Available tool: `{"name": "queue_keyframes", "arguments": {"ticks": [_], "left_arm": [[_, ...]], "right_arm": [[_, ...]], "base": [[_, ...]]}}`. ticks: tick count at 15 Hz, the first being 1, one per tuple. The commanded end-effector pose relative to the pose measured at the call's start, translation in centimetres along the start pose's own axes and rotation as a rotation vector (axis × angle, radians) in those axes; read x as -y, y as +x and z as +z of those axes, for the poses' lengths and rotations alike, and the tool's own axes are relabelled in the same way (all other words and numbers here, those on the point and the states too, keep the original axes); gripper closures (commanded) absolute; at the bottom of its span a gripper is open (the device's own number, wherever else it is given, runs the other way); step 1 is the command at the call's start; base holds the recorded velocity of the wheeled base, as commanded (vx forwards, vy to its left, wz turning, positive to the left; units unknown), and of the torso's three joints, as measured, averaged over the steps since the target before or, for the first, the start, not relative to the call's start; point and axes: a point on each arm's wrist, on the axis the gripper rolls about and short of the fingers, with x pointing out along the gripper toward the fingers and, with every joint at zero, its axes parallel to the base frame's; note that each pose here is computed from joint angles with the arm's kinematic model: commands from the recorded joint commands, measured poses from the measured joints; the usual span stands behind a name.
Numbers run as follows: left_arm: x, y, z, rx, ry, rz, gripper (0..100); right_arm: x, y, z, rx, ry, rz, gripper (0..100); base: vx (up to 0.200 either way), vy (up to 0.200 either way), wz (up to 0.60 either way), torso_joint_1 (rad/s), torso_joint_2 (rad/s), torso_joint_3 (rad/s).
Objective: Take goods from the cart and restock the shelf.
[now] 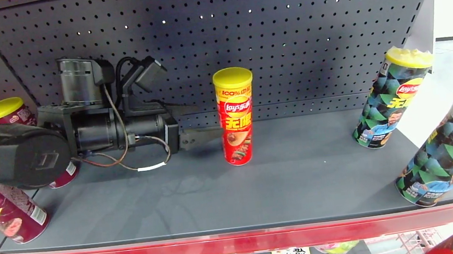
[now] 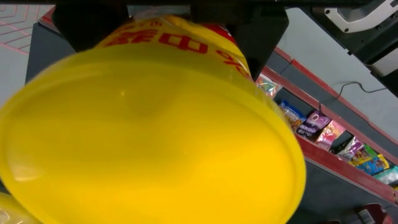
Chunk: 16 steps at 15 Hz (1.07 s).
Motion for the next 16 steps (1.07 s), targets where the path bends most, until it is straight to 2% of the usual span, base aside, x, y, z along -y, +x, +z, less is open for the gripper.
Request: {"name": "queue_keyframes", "arguments": {"ticks": [1, 4, 6, 9, 16], "left_arm": [[-0.6, 0.9, -0.6, -0.014, -0.011, -0.002, 0], [-0.6, 1.8, -0.7, -0.019, -0.01, -0.012, 0], [-0.5, 2.8, -0.2, -0.008, 0.004, -0.029, 0], [-1.4, 4.2, -0.2, -0.005, 0.011, -0.008, 0], [-1.8, 6.5, 0.3, 0.014, 0.031, -0.03, 0]], "right_arm": [[0.0, 0.0, 0.0, -0.001, 0.0, 0.0, 100], [0.0, 0.0, 0.0, -0.002, 0.0, -0.001, 100], [0.0, 0.0, 0.0, -0.001, 0.0, -0.002, 100], [0.0, 0.0, 0.0, -0.002, 0.0, -0.003, 100], [0.1, 0.2, 0.0, -0.013, 0.006, -0.003, 100]], "base": [[0.0, 0.0, 0.0, 0.0, 0.0, 0.0], [0.0, 0.0, 0.0, 0.0, 0.0, 0.0], [0.0, 0.0, 0.0, 0.0, 0.0, 0.0], [0.0, 0.0, 0.0, 0.0, 0.0, 0.0], [0.0, 0.0, 0.0, 0.0, 0.0, 0.0]]}}
